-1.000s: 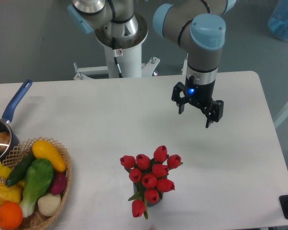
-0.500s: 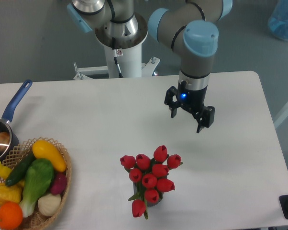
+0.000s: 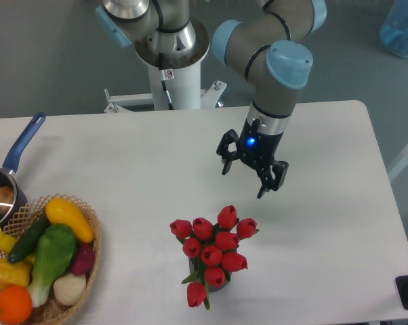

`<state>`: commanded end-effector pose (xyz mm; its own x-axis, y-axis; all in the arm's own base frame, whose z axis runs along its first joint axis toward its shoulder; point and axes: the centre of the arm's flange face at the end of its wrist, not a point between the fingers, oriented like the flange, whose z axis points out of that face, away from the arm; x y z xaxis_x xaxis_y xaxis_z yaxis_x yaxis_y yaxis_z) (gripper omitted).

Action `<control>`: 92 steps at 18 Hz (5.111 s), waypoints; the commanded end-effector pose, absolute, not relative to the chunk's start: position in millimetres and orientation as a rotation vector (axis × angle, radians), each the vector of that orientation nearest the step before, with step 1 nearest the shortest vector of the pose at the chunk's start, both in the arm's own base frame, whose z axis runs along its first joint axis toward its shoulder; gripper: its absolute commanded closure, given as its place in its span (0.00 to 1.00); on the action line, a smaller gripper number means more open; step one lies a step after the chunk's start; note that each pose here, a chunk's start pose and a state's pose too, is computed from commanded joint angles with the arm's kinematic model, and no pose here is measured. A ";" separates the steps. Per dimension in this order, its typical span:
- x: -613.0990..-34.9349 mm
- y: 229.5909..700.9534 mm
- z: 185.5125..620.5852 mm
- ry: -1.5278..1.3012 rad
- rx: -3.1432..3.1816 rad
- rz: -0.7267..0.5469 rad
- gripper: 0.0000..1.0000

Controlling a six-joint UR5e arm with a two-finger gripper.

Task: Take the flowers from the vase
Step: 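Move the open gripper over the red tulip bouquet, then lower the gripper around the tulip heads and close on the stems, then lift the gripped tulips up out of the grey vase, then hold the tulips raised above the table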

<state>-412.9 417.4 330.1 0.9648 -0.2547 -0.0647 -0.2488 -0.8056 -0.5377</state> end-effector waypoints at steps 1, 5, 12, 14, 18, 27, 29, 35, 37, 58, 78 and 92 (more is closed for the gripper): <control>-411.6 419.9 332.4 0.356 -2.511 -0.025 0.00; -419.3 424.7 351.9 0.342 -2.348 -0.048 0.00; -463.8 471.8 360.7 0.334 -2.231 -0.039 0.00; -466.8 475.8 366.0 0.282 -2.220 -0.065 0.00; -468.5 481.0 358.2 0.286 -2.191 -0.079 0.00; -459.4 503.8 329.1 0.294 -2.072 -0.234 0.00; -459.4 503.0 329.9 0.291 -2.066 -0.237 0.00; -459.1 501.5 325.2 0.289 -2.071 -0.241 0.65; -457.0 501.5 323.4 0.291 -2.072 -0.245 0.89; -474.7 445.8 418.9 0.050 -1.865 -0.344 0.89; -500.4 414.8 490.9 -0.022 -1.742 -0.368 0.90; -518.4 368.6 482.7 -0.022 -1.723 -0.264 0.94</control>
<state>-518.4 368.6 482.7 0.9729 -0.1351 0.1878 0.1637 -0.1717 -0.9715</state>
